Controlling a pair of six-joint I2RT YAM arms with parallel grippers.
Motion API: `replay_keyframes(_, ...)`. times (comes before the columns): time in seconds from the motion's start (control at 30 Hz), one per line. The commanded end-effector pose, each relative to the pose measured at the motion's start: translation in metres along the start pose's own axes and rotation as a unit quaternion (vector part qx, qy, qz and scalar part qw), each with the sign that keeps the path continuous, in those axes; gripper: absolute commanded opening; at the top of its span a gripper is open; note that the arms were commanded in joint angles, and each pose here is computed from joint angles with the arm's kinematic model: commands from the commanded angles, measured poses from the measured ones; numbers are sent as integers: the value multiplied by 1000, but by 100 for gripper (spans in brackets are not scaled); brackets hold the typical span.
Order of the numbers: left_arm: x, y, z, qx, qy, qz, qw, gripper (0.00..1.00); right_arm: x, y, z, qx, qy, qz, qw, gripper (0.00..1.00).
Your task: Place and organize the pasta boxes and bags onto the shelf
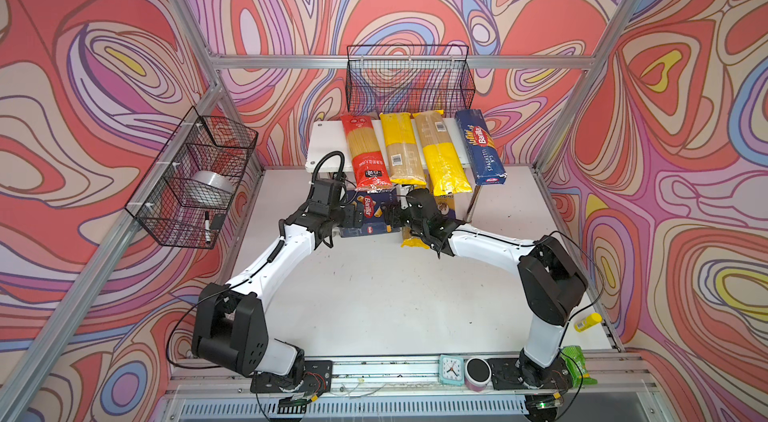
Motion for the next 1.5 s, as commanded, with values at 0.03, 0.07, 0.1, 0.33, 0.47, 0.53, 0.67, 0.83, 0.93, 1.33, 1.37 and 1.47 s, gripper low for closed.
replay_keyframes(0.03,-25,1,-25,-5,16,-5,1000,100,-30,9,-9,-13,35,38,999,70)
replay_keyframes(0.07,-29,1,-31,-12,15,-7,1000,100,-35,8,-15,-13,43,44,998,70)
replay_keyframes(0.1,-33,1,-35,-18,12,-8,1000,100,-38,8,-20,-13,47,44,998,69)
replay_keyframes(0.33,-62,13,-68,-53,5,15,998,100,-55,13,-51,-14,72,64,995,67)
replay_keyframes(0.47,-67,23,-86,-94,2,13,996,100,-58,40,-70,-39,91,111,989,67)
replay_keyframes(0.53,-70,25,-92,-108,0,10,994,100,-55,53,-80,-44,103,137,984,67)
replay_keyframes(0.67,-75,27,-97,-128,-16,2,992,100,-45,68,-89,-28,106,173,979,67)
replay_keyframes(0.83,-68,37,-111,-175,-29,-19,984,100,-16,75,-96,-24,103,180,978,66)
replay_keyframes(0.93,-66,39,-121,-190,-18,-20,981,100,-4,81,-95,-23,97,187,977,66)
replay_keyframes(1.33,-60,46,-145,-179,-9,7,984,100,44,75,-97,-53,100,134,984,68)
replay_keyframes(1.37,-59,46,-138,-174,-24,4,984,100,48,74,-98,-53,102,132,985,68)
replay_keyframes(1.47,-56,49,-135,-164,-24,11,986,100,58,74,-96,-58,98,127,985,68)
Point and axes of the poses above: each gripper's point midway between its finger pads, its own x axis out along the fingers, its own y axis along the line the jaws close on, z = x × y, the point moved 2 cm from there along -x, back along the fingers, and after that the axes turned 6 degrees about x, right-handed, at the moved point
